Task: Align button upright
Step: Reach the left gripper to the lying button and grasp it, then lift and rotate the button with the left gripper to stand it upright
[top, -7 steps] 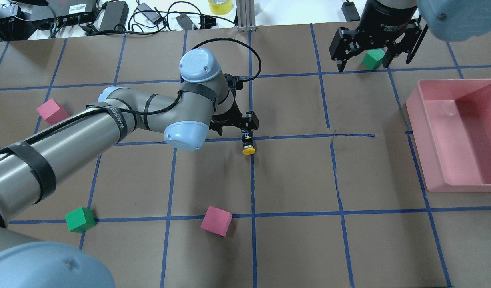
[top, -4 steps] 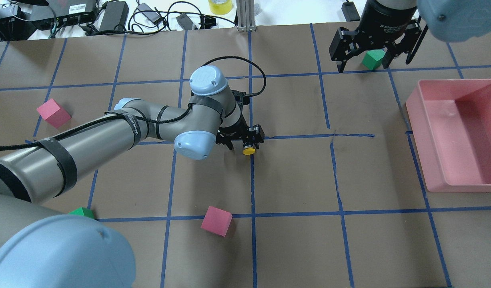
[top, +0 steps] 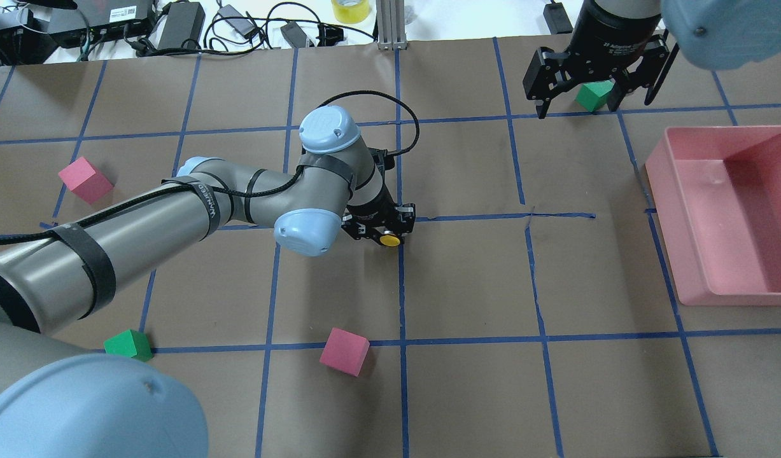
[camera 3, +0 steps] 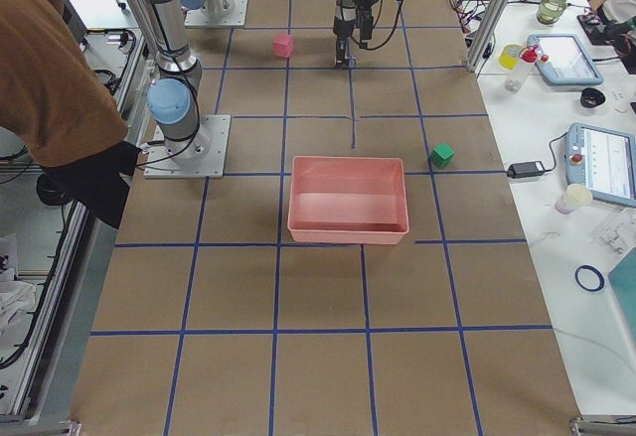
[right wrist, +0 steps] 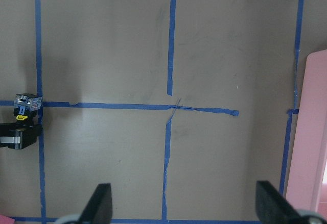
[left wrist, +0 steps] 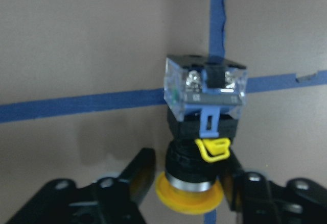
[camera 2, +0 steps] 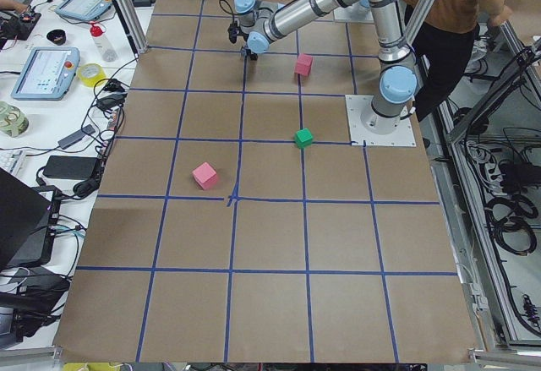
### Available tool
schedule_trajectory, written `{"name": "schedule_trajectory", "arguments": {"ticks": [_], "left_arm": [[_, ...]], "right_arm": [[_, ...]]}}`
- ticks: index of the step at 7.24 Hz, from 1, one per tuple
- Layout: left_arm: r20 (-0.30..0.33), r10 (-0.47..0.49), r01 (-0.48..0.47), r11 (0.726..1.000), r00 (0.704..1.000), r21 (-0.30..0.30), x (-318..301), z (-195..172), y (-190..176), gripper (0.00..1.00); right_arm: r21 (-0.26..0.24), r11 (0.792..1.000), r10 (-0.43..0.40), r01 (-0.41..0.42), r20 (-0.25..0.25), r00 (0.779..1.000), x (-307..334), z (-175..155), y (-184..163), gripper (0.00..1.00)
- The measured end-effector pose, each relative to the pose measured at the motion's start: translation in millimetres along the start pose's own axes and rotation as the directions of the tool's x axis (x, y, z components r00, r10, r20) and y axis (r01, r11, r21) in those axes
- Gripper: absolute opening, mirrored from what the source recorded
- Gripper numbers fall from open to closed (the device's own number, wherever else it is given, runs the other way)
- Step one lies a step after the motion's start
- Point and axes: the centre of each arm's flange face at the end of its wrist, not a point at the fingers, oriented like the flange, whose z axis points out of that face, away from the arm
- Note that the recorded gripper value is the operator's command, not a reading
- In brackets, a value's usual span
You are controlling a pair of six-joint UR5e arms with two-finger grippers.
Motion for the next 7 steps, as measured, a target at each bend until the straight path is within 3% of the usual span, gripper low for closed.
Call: {"name": "schedule_trajectory", "arguments": {"ticks": [2, 4, 6, 7], "left_arm": [[-0.037, -0.094, 0.094, 0.996, 0.995, -0.011, 10.9, -21.4, -6.2, 0.00], [-0.080, -0.282, 0.276, 0.957, 0.956, -0.085, 23.2, -49.1, -11.1, 0.00], [-0.128, -0.521, 0.495, 0.848, 0.844, -0.189, 31.8, -56.2, -11.6, 0.00], [-0.139, -0.630, 0.587, 0.769, 0.764, -0.255, 27.9, -56.2, -14.2, 0.00]], "right_arm": [[0.000, 1.000, 0.000, 0.000, 0.000, 1.000, 0.0, 0.1, 0.0, 1.00], [-0.001, 1.000, 0.000, 0.000, 0.000, 1.000, 0.0, 0.3, 0.1, 1.00], [-0.004, 1.000, 0.000, 0.000, -0.001, 1.000, 0.1, 1.8, 0.4, 1.00], [-0.003, 1.000, -0.001, 0.001, -0.002, 1.000, 0.1, 2.2, 0.4, 1.00]]}}
